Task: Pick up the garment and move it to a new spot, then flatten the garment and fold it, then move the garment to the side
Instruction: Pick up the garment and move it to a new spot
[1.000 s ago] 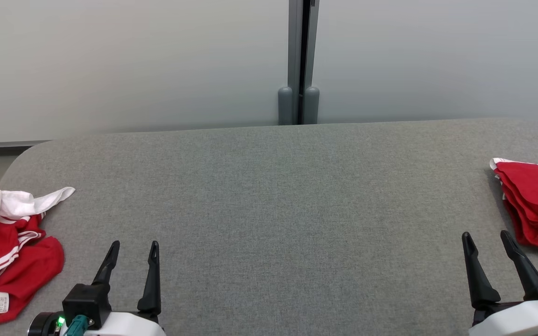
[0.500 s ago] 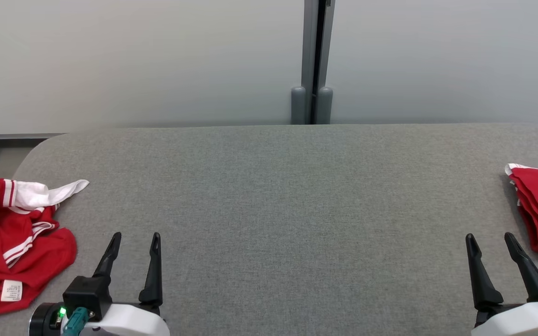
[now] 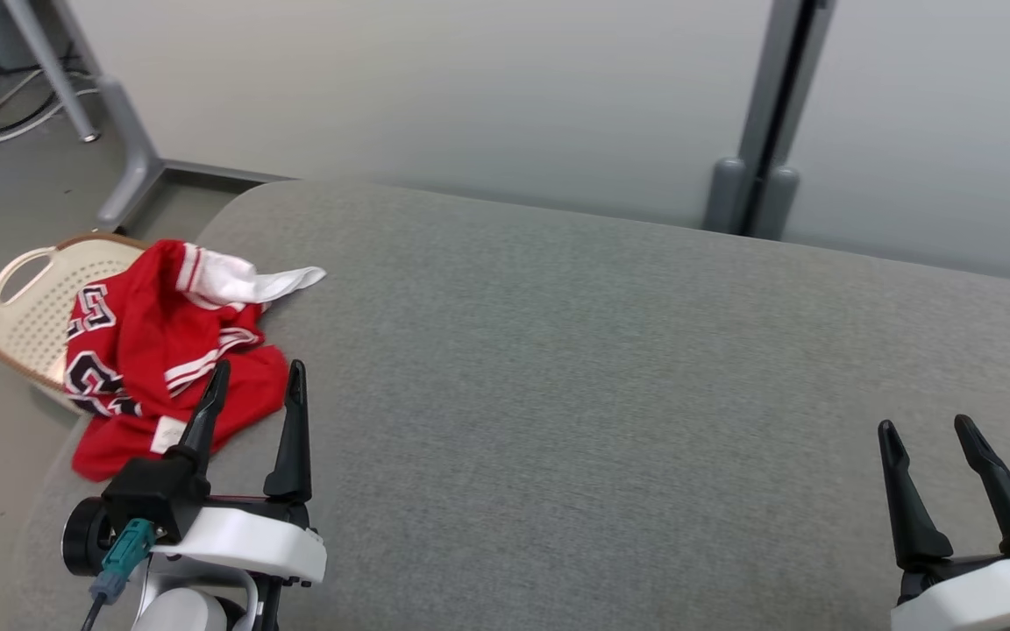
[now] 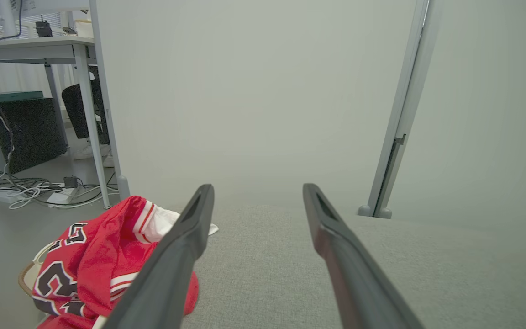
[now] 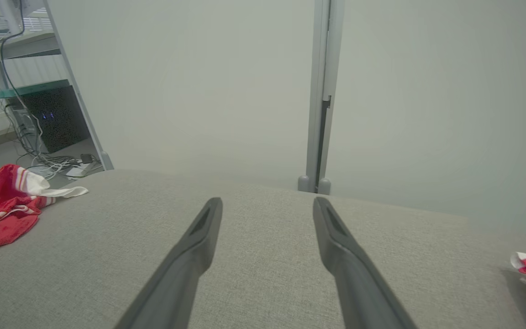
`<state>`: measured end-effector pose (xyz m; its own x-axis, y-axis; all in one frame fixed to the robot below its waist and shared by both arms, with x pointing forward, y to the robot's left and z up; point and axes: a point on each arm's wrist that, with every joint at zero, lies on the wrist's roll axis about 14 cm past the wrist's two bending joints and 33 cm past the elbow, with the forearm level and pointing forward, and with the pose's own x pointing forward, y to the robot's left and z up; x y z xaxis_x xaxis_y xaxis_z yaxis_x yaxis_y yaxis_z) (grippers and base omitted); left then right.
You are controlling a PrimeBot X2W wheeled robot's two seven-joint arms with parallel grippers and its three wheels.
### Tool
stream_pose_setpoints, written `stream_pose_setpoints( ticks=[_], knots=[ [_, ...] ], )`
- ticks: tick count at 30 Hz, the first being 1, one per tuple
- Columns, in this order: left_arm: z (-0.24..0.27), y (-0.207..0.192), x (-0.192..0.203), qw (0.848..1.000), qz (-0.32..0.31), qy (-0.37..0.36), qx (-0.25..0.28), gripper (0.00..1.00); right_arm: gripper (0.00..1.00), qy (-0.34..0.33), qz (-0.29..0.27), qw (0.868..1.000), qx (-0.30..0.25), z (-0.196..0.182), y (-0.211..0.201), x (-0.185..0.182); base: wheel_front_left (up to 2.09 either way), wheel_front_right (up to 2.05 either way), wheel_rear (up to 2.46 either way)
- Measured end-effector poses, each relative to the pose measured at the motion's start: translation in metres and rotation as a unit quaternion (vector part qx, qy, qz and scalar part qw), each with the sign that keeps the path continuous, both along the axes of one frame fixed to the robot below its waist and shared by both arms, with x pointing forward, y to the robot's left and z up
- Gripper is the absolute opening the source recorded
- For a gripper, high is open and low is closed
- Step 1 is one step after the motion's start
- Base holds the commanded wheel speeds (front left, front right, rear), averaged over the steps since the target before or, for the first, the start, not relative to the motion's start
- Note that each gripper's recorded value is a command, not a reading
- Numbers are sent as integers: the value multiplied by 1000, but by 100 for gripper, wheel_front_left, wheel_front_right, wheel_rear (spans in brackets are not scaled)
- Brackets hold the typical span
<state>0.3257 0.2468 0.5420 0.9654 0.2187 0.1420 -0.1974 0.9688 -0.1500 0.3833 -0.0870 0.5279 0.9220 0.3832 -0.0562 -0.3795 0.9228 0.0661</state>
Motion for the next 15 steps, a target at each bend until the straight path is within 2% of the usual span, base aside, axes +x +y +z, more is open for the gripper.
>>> stream_pose_setpoints(
  ticks=[8,15],
  knots=[
    [-5,45,-38,997,73,3,2,100,100,-6,97,995,-3,5,65,14,0,0,0],
    [-6,72,-61,992,123,8,9,100,100,-2,147,989,-3,3,101,16,0,0,0]
  ],
)
